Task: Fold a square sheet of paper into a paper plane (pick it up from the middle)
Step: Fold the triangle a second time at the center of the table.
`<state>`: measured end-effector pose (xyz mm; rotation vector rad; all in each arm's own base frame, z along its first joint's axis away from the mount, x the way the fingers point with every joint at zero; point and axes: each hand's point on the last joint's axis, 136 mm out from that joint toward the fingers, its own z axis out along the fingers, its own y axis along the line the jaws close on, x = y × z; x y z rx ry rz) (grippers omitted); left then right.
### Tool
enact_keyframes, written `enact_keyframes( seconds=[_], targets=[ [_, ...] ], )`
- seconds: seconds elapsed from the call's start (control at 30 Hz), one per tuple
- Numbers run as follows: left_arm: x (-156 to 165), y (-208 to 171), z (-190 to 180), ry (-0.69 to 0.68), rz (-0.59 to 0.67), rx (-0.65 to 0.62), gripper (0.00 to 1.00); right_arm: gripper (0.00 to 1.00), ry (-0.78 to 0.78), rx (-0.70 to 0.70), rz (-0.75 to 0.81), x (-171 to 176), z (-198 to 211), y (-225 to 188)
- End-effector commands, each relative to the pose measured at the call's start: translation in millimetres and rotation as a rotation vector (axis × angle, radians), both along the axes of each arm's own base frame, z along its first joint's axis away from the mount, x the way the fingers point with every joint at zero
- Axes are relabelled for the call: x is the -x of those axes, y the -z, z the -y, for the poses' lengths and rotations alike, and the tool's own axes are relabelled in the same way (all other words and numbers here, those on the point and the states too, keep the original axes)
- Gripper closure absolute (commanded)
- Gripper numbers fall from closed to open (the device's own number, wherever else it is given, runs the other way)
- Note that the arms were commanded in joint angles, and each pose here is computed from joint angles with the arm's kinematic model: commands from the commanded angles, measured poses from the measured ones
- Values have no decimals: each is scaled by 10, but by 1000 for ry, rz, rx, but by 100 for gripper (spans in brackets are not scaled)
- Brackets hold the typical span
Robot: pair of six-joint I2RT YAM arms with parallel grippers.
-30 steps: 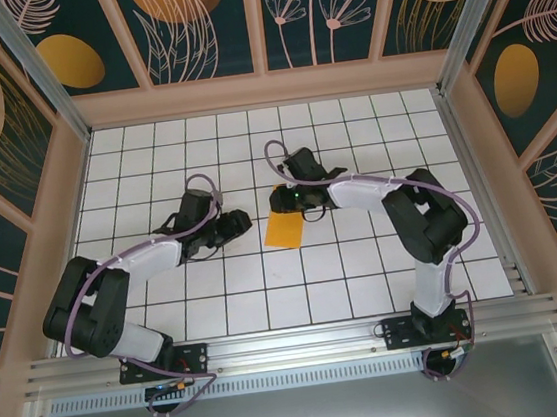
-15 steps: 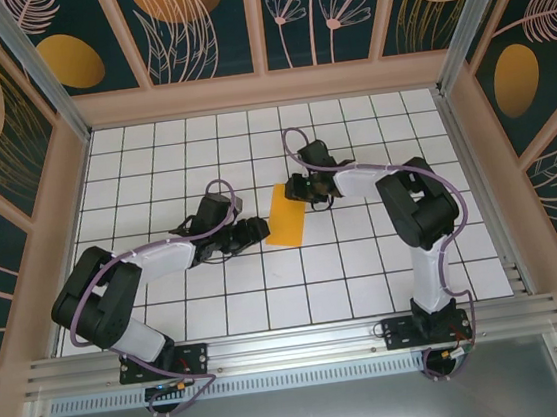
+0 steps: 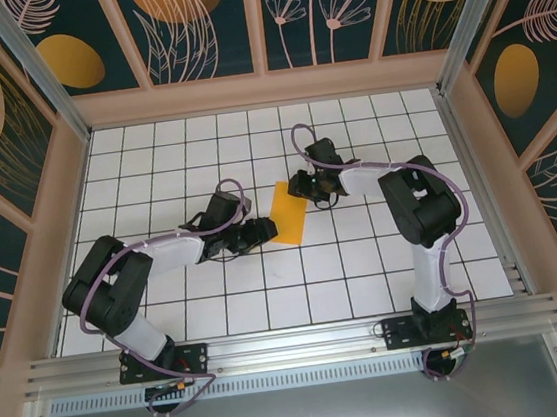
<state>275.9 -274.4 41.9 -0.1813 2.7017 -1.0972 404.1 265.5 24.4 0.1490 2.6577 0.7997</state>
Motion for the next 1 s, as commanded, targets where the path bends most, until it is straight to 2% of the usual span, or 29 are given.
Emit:
enact_keyframes(
  seconds=[0.0,0.4,0.83,0.97],
  targets=[
    [-77,1,42,-14,-1,-9,39,65,43,77,-106,164,218,429],
    [-123,150,61,-15,-37,-46,40,67,34,78,-117,218,230,478],
    [-130,-56,216,32,-10,51,49,67,32,75,-117,224,231,474],
    [-190,-241,228,26,47,72,51,68,32,75,-116,225,231,475]
  ],
)
